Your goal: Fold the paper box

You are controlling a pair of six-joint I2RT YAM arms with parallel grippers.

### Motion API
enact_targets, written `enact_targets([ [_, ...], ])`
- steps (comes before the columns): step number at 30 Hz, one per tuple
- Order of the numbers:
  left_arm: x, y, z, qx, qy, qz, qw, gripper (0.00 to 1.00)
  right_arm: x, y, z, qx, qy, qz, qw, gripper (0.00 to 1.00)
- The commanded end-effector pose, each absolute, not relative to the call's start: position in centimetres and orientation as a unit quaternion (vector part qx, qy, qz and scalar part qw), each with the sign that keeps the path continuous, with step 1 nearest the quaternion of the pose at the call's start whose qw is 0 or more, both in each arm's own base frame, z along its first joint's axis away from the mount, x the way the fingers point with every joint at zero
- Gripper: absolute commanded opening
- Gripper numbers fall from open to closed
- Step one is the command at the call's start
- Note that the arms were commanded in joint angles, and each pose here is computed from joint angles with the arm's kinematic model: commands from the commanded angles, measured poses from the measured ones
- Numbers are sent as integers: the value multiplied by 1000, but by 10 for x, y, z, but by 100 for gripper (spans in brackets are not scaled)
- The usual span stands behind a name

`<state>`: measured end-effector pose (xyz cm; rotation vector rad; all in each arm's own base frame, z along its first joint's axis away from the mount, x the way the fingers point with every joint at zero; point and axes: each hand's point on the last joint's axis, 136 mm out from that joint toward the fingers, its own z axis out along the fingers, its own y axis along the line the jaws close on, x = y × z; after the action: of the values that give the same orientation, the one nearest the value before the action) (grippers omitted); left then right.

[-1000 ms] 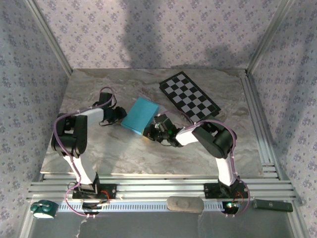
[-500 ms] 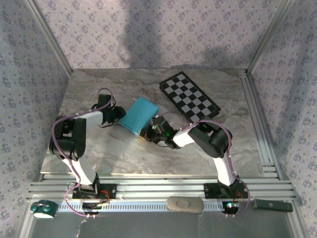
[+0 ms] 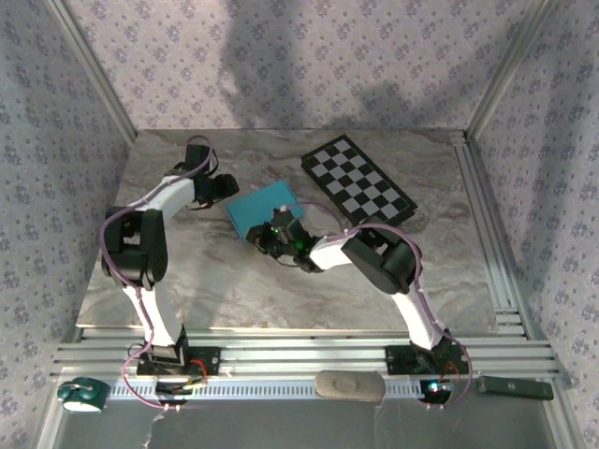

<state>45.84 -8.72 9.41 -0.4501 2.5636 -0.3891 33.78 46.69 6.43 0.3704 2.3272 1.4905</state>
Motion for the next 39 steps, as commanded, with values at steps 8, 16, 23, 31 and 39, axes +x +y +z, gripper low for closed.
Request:
enact_targets([
  [8,389,-64,223,-175,883,-148,410,100,309,318,154,67,849,292,436,82],
  [16,330,-36,213,-204,857,-87,466,100,286,90,188,98,830,40,548,99],
  [23,313,8,200,-129,795,98,584,100,284,-33,167,151,776,-117,601,99],
  [31,343,11,127,-60,844,92,525,100,314,-41,122,115,813,-85,564,99],
  [39,384,19,112,-62,834,54,546,100,358,-28,120,47,799,-36,598,99],
])
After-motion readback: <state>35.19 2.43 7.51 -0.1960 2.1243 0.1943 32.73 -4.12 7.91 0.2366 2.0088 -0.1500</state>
